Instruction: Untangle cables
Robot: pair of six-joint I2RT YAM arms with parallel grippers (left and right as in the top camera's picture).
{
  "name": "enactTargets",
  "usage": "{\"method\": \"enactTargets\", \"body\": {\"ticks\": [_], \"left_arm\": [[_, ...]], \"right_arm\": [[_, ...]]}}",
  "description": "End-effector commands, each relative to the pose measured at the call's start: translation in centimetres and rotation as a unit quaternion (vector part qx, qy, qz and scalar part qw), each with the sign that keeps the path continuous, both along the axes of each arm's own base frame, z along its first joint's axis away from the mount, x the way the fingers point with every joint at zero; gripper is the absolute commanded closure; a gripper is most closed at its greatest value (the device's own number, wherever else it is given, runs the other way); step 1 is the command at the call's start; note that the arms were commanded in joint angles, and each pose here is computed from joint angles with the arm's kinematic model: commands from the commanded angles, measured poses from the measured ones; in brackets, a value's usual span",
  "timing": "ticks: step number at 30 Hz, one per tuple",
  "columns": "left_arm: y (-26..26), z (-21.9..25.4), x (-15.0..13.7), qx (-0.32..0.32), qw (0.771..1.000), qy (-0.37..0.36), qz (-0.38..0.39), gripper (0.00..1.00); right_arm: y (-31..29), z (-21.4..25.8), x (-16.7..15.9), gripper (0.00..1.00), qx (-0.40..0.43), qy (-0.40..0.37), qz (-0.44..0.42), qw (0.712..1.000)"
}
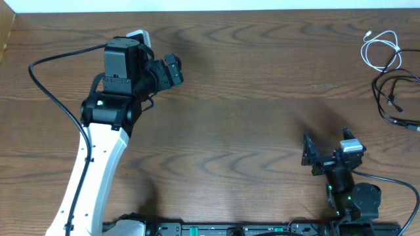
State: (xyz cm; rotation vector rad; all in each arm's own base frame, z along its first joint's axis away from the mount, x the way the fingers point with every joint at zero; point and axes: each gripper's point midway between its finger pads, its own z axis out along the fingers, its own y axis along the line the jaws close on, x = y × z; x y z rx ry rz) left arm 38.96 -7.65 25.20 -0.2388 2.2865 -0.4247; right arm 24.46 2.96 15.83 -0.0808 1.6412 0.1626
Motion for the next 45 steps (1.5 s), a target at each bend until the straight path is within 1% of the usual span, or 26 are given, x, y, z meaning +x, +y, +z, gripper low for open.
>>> {"method": "enactTargets", "body": {"ticks": [1,20,23,25,28,29,31,32,36,42,45], "left_arm": [[0.1,0.0,0.2,0.008,1.0,-0.001,0.001,0.02],[0.2,-0.5,-0.1,0.013,1.0,0.009,-0.001,0.02],[1.0,-1.6,-1.0,0.049,0.998,0.031,-0.009,0.02],[2.6,-2.4,-2.6,0.08,0.995,0.056,0.018,0.02],[3.8,-2.9,-4.1,0.099,0.992,0.061,0.037,0.02],[4.6,-3.1,-5.1,0.103,0.992,0.059,0.047,0.02],[5.3,-3.4,-6.2,0.101,0.992,0.054,0.058,0.02],[6.6,-3.7,-7.9,0.097,0.992,0.031,0.078,0.02],[8.2,-4.1,-10.0,0.089,0.99,-0.02,0.106,0.02],[8.8,-4.9,-11.6,0.076,0.98,-0.131,0.127,0.02],[8.8,-5.0,-12.6,0.081,0.969,-0.2,0.124,0.02]], "right_arm": [[0.0,0.0,0.0,0.01,0.006,0.0,-0.003,1.0],[0.0,0.0,0.0,0.01,0.006,0.0,-0.003,1.0],[0.0,0.0,0.0,0.01,0.006,0.0,-0.003,1.0],[0.0,0.0,0.0,0.01,0.006,0.0,-0.003,1.0],[0.0,0.0,0.0,0.01,0.006,0.0,-0.003,1.0],[0.0,0.0,0.0,0.01,0.006,0.0,-0.003,1.0],[0.0,0.0,0.0,0.01,0.006,0.0,-0.003,1.0],[0.0,0.0,0.0,0.01,0.006,0.0,-0.003,1.0],[0.0,0.0,0.0,0.01,0.006,0.0,-0.003,1.0],[0.0,0.0,0.0,0.01,0.006,0.0,-0.003,1.0],[0.0,0.0,0.0,0.01,0.006,0.0,-0.003,1.0]]}}
